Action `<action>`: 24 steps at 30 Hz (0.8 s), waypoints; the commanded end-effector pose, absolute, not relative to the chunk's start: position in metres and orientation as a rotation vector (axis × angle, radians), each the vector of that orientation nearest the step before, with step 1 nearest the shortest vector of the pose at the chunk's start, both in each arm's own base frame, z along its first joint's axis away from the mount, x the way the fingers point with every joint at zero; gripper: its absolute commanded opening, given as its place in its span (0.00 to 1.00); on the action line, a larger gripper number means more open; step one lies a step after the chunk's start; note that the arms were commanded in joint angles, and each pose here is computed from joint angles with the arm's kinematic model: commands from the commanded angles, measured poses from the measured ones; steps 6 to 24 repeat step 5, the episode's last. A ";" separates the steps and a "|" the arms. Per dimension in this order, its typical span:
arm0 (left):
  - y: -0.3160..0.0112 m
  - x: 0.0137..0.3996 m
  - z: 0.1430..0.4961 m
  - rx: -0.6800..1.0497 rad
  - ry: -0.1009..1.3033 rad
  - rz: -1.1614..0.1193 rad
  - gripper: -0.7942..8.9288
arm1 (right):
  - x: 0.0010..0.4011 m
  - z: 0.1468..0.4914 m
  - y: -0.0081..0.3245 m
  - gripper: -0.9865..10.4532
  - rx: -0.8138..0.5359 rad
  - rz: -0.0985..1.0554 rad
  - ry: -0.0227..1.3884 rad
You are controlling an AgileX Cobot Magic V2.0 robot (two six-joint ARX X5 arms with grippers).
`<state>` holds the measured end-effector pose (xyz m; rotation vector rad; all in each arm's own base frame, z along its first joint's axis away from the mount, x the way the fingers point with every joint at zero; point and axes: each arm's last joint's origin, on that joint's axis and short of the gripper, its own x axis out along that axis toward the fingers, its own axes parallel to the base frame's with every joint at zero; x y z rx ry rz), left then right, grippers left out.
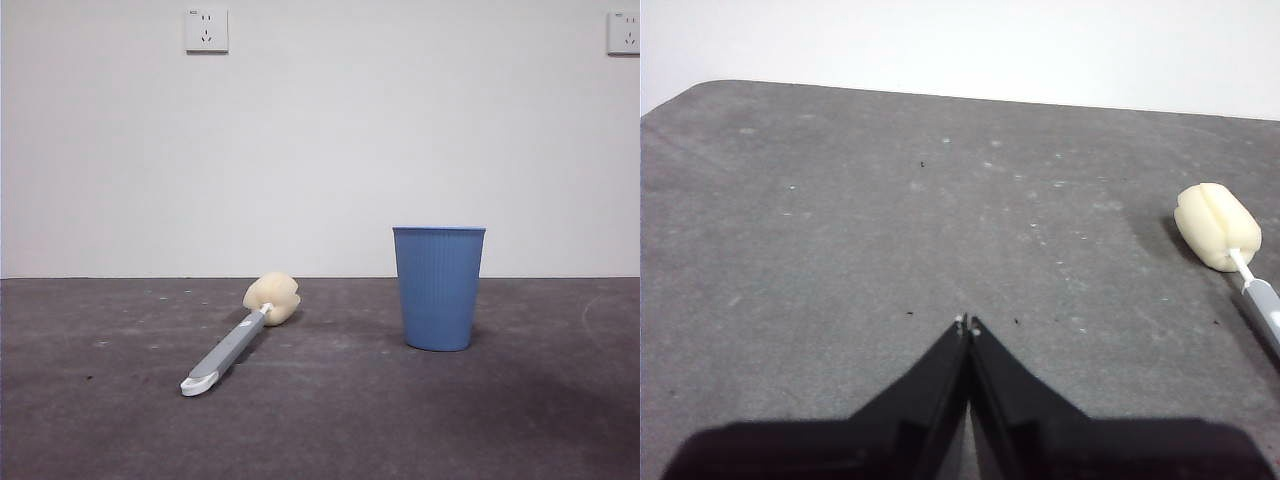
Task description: Pick up the cup brush,pick up the cup,insert the brush into the cup,clean the cup,put the cup brush back,put the cup back to the fixed position on the table
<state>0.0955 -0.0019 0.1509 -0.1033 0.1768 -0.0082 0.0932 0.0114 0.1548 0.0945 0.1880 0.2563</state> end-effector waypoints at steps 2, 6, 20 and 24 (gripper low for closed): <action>-0.002 0.096 0.147 -0.106 0.186 -0.010 0.08 | 0.094 0.150 0.011 0.09 0.101 0.251 0.199; -0.002 0.096 0.147 -0.106 0.186 -0.010 0.08 | 0.094 0.150 0.011 0.09 0.101 0.251 0.199; -0.002 0.096 0.147 -0.106 0.186 -0.010 0.08 | 0.094 0.150 0.011 0.09 0.101 0.251 0.199; -0.002 0.096 0.147 -0.106 0.186 -0.010 0.08 | 0.094 0.150 0.011 0.09 0.101 0.251 0.199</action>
